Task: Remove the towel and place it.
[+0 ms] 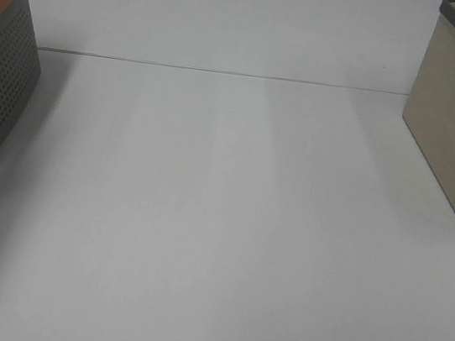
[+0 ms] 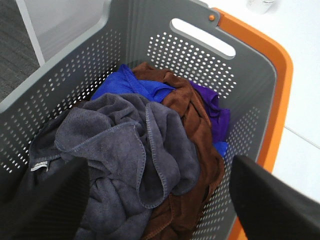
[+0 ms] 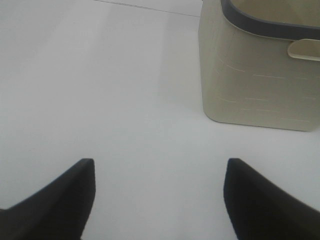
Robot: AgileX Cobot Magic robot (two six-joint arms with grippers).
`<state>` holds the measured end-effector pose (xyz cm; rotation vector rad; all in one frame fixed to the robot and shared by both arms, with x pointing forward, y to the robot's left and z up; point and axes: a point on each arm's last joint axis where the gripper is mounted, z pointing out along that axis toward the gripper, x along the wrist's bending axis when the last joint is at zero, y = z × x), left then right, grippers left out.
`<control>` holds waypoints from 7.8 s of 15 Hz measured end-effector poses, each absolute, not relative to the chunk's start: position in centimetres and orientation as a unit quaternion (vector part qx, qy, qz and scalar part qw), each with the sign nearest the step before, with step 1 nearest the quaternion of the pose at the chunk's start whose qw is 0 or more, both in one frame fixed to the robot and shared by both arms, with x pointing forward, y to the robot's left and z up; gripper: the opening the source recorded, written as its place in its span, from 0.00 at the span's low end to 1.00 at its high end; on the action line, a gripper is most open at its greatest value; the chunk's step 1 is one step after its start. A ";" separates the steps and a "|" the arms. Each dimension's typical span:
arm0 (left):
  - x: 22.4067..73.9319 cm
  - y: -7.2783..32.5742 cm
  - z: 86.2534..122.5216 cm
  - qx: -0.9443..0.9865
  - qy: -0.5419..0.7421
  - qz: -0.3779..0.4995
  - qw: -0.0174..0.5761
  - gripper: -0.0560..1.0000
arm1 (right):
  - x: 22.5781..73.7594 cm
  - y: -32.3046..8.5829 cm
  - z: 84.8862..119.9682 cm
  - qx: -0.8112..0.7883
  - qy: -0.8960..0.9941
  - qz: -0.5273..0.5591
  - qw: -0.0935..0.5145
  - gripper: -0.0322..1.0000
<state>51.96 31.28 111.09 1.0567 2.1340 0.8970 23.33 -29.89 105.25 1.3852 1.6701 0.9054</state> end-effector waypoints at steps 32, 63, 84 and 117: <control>63.5 35.4 96.7 0.282 0.899 0.276 0.188 0.44 | 23.3 -29.9 105.2 0.553 0.648 0.361 0.380 0.72; 54.9 31.1 127.0 0.386 0.509 0.487 0.595 0.05 | 23.3 -29.9 105.2 0.553 0.648 0.361 0.380 0.72; 53.3 12.7 124.4 0.591 0.227 0.261 0.729 0.05 | 24.7 -28.5 106.9 0.525 0.683 0.389 0.326 0.72; 51.2 12.9 119.7 0.755 0.098 -0.002 0.648 0.05 | 46.5 -10.5 99.1 0.141 0.862 0.466 0.142 0.60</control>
